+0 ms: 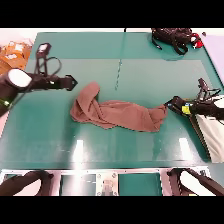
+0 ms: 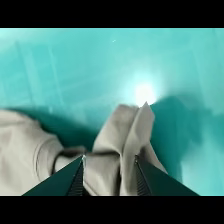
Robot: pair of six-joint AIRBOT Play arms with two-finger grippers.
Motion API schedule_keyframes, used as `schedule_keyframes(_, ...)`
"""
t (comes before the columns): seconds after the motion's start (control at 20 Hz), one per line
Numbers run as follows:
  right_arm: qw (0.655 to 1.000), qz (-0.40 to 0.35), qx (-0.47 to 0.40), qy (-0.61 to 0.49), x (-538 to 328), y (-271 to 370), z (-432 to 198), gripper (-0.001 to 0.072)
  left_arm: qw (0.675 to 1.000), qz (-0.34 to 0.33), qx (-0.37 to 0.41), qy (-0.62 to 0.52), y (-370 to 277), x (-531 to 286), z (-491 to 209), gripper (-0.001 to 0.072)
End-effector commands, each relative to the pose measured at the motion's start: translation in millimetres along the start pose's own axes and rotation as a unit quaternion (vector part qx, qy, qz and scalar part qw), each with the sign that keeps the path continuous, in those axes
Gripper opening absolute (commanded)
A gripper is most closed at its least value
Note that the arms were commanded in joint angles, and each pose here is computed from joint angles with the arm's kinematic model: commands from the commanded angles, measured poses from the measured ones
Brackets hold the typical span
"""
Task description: Fold the shirts.
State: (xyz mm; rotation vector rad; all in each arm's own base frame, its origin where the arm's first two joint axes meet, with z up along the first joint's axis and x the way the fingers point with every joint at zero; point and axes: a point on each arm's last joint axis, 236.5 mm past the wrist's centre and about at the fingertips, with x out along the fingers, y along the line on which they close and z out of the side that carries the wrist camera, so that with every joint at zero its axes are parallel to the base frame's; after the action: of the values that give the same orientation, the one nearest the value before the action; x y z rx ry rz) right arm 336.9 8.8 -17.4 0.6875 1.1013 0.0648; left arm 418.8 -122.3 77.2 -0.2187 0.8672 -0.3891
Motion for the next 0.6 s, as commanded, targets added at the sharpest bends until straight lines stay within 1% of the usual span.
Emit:
schedule_keyframes(0.0, 0.999, 0.001, 0.000, 0.053, -21, -3, -15, 0.0375, 0.995, 0.006, -0.049, 0.084, 35, -28, -28, 0.0579)
schedule_keyframes(0.1, 0.997, -0.009, 0.006, 0.072, -27, -10, -28, 0.0375, 0.989, 0.004, -0.078, 0.128, 49, -39, -51, 0.0580)
schedule_keyframes(0.25, 0.995, -0.008, 0.016, 0.102, -23, -11, -57, 0.0378, 0.979, -0.010, -0.101, 0.180, 48, -37, -87, 0.0580)
schedule_keyframes(0.3, 0.993, -0.007, 0.017, 0.113, -19, -11, -70, 0.0408, 0.974, -0.019, -0.115, 0.194, 45, -32, -101, 0.0580)
schedule_keyframes(0.35, 0.992, -0.007, 0.020, 0.126, -15, -13, -83, 0.0491, 0.968, -0.029, -0.132, 0.211, 42, -27, -119, 0.0668)
schedule_keyframes(0.4, 0.989, -0.007, 0.021, 0.143, -11, -15, -99, 0.0518, 0.961, -0.041, -0.150, 0.227, 37, -23, -137, 0.0720)
schedule_keyframes(0.55, 0.983, -0.012, 0.017, 0.181, 6, -19, -135, 0.0518, 0.943, -0.073, -0.184, 0.267, 25, -12, -188, 0.0720)
